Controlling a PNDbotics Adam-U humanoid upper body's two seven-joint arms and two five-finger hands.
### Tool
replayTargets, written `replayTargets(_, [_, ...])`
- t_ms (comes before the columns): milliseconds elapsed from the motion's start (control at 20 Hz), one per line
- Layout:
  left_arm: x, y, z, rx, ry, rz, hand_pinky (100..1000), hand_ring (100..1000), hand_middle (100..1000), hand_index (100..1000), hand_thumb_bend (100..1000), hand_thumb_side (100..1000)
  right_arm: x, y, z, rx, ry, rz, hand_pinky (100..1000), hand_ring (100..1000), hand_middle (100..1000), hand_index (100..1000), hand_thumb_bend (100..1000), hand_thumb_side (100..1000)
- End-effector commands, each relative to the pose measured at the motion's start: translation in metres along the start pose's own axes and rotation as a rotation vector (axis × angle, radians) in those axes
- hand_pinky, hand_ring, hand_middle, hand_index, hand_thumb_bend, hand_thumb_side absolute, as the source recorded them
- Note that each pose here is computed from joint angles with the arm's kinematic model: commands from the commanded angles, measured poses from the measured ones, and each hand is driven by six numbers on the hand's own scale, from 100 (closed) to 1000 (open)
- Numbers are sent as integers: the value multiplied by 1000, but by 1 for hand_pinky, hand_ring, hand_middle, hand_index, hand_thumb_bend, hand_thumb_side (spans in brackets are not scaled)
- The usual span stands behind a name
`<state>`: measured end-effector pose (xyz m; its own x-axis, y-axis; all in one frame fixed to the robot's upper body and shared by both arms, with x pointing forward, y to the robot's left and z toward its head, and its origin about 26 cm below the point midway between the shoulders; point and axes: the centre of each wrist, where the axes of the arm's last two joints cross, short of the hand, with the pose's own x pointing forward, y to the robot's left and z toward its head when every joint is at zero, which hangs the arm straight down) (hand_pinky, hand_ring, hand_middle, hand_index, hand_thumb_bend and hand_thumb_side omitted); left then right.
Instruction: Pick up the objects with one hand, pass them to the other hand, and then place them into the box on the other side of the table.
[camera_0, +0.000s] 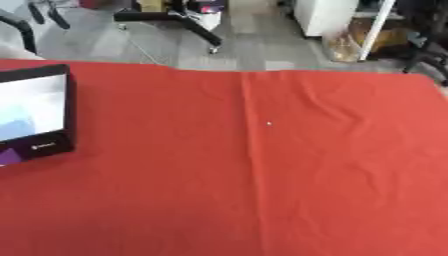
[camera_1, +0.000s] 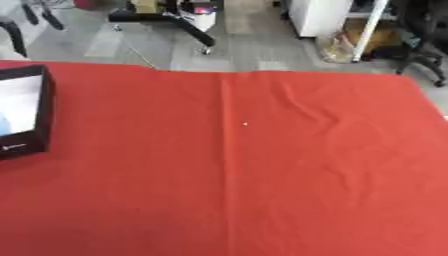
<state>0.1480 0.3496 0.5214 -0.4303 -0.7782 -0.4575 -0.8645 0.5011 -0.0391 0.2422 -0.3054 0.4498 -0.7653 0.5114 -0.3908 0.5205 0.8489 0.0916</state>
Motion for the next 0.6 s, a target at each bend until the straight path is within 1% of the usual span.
replayTargets(50, [1,6,-6,28,-18,-32,364,244,297,566,926,302,3,-5,-15,-15,-8,12,650,404,365,457,409,120])
replayTargets(100, [2,3,-5,23,-21,-18,471,351,411,655,992,409,3,-5,-16,-32,-5,15,618,380,341,439,315,161])
replayTargets(150, [2,2,-5,-5,-38,-9,473,377,453,679,1000,450,3,-6,-18,-51,-6,25,610,377,334,439,276,178])
replayTargets(200, [2,4,-6,-26,-54,-12,463,375,455,675,974,421,3,-6,-19,-57,-16,42,619,388,338,450,309,171])
replayTargets(250, [2,7,-7,-37,-66,-32,450,377,461,673,891,378,3,-8,-18,-38,-31,67,659,455,376,508,363,275])
replayTargets(300, [1,12,-9,-35,-83,-75,461,401,485,679,859,377,2,-9,-16,2,-40,86,689,498,421,561,381,406])
replayTargets(350, [1,15,-10,-33,-103,-127,469,415,496,689,814,353,1,-10,-14,48,-44,97,689,496,429,556,331,410])
replayTargets(400, [1,19,-11,-40,-124,-181,470,410,491,690,790,313,1,-12,-14,84,-46,106,674,464,397,516,296,324])
replayTargets(450, [0,23,-13,-56,-141,-244,468,397,475,688,783,285,1,-14,-15,105,-50,117,660,443,371,497,248,242])
replayTargets(500, [0,26,-13,-76,-152,-296,464,391,466,685,784,278,1,-16,-18,113,-53,129,654,435,360,492,220,218])
replayTargets(550, [0,27,-14,-89,-158,-330,464,391,466,685,784,278,1,-16,-19,116,-53,138,654,435,360,492,220,218])
replayTargets(600, [0,28,-14,-96,-158,-357,408,310,328,621,886,265,1,-16,-20,119,-51,142,620,405,309,464,164,158])
